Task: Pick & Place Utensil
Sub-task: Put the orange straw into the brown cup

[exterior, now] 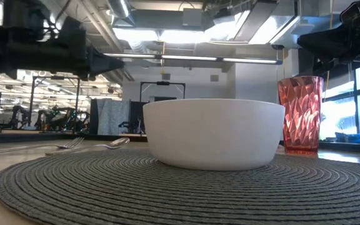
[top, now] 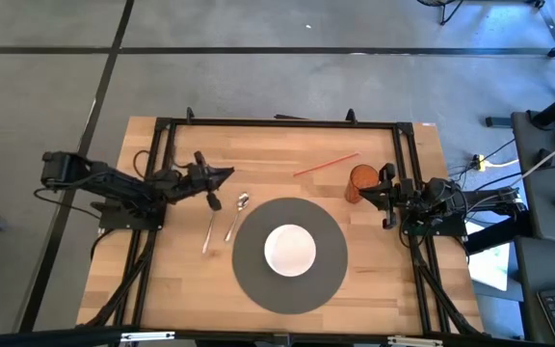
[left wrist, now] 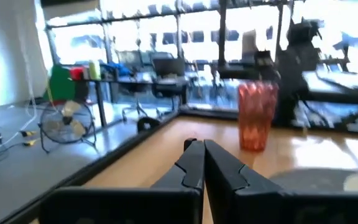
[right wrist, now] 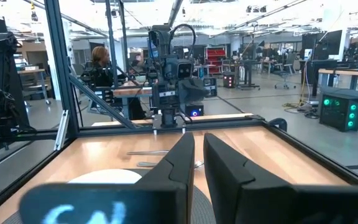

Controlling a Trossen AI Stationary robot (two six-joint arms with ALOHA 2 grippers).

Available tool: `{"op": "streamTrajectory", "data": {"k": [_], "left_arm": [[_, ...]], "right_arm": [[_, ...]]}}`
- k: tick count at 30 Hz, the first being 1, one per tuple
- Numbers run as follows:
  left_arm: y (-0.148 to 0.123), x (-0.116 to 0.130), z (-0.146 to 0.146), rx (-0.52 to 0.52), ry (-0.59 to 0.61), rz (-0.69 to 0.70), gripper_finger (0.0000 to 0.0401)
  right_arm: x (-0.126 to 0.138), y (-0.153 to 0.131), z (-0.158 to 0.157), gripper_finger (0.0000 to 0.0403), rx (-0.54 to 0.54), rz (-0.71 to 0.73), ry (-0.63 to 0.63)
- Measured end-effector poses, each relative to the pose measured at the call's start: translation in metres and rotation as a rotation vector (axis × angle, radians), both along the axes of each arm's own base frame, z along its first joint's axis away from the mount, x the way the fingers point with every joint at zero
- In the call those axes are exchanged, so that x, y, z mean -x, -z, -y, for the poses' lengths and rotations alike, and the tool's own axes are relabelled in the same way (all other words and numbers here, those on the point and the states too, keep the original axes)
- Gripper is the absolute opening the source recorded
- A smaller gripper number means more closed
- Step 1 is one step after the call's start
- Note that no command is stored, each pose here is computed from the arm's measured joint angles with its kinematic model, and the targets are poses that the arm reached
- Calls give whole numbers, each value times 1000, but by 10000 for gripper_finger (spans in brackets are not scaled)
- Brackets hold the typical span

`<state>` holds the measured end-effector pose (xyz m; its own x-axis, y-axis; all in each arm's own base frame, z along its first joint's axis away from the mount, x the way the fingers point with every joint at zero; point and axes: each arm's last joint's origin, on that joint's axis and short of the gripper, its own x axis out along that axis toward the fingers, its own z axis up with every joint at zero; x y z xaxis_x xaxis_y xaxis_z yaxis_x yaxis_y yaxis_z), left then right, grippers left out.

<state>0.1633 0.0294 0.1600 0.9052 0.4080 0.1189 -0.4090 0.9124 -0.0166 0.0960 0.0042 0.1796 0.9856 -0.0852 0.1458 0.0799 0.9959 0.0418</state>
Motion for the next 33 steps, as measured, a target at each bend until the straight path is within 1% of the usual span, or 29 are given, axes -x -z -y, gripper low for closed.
{"op": "streamTrajectory", "data": {"k": [2, 7, 9, 11, 12, 14, 17, 20, 22, 25, 27, 28, 29, 31, 33], "left_arm": [[0, 3, 0, 7, 0, 22, 2], [1, 3, 0, 6, 1, 15, 1], [1, 3, 0, 6, 2, 15, 2], [1, 3, 0, 7, 3, 15, 3], [1, 2, 0, 13, 3, 16, 3], [1, 2, 0, 27, 3, 18, 2], [1, 2, 0, 36, 2, 22, 2], [1, 2, 0, 38, 2, 23, 4], [1, 2, 0, 38, 4, 22, 5], [3, 2, 0, 40, 5, 5, 5], [4, 2, 0, 42, 2, -6, 3], [5, 2, 0, 43, 1, -12, 2], [5, 2, 0, 44, 1, -19, 2], [7, 2, 0, 46, 0, -32, 2], [7, 2, 0, 47, 0, -35, 4]], "right_arm": [[0, 0, 0, 37, 0, 0, 0], [0, 0, 0, 37, 0, 2, 7], [0, -3, 0, 37, -4, 27, 11], [1, -8, 2, 37, -40, 47, 57], [2, -13, 3, 36, -58, 40, 85], [1, -26, 4, 29, -60, -1, 114], [-5, -47, 3, 9, -38, -121, 135], [-20, -83, 4, 6, -10, -213, 159], [-36, -107, 6, 7, 4, -334, 205], [-72, -137, 15, 4, 54, -558, 258], [-101, -154, 27, 4, 104, -691, 247], [-117, -160, 34, 4, 125, -751, 218], [-132, -162, 42, 4, 139, -820, 180], [-163, -158, 63, 5, 111, -955, 111], [-191, -154, 85, 5, 104, -1043, 76]]}}
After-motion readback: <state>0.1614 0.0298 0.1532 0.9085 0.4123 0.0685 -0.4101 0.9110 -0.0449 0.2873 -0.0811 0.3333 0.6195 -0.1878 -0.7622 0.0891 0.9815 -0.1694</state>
